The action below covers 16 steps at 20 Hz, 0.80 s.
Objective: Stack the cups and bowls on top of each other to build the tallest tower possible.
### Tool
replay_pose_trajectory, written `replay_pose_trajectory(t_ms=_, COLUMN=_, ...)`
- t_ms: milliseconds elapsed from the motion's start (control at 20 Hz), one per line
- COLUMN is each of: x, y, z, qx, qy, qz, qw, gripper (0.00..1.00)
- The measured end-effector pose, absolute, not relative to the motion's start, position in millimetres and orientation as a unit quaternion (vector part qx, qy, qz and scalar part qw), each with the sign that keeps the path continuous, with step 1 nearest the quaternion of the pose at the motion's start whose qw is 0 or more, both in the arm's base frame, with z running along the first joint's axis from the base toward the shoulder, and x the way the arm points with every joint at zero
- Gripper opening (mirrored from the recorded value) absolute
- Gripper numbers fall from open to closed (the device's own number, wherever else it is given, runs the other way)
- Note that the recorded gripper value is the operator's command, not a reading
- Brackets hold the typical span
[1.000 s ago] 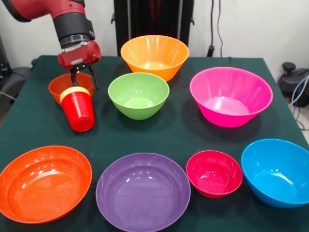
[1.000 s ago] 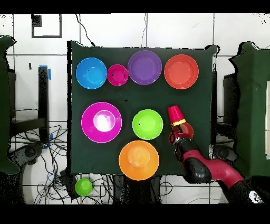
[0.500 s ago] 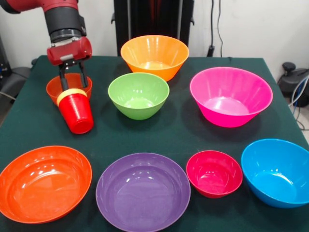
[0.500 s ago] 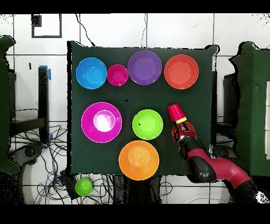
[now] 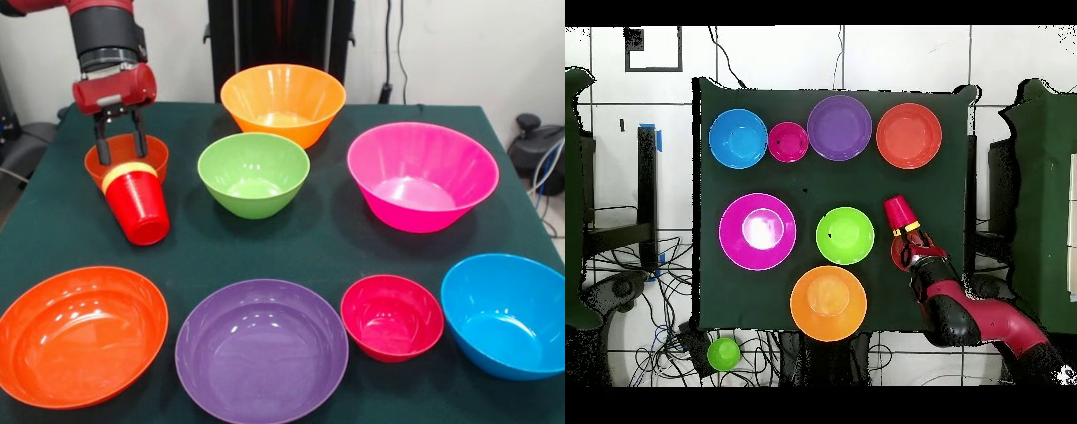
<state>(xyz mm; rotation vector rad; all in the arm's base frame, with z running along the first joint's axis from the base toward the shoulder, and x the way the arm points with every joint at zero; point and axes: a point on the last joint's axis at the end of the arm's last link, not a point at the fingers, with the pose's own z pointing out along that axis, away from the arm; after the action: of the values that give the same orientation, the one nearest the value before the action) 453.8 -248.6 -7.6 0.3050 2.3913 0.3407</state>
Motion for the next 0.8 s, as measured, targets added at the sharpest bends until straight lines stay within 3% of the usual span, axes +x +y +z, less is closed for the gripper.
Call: replay_pose_trajectory(t_ms=800, x=473.7, y=-235.7, z=-1.3, qx=0.126, qy=0.909, qz=0.140, qw=0.372, gripper=1.00)
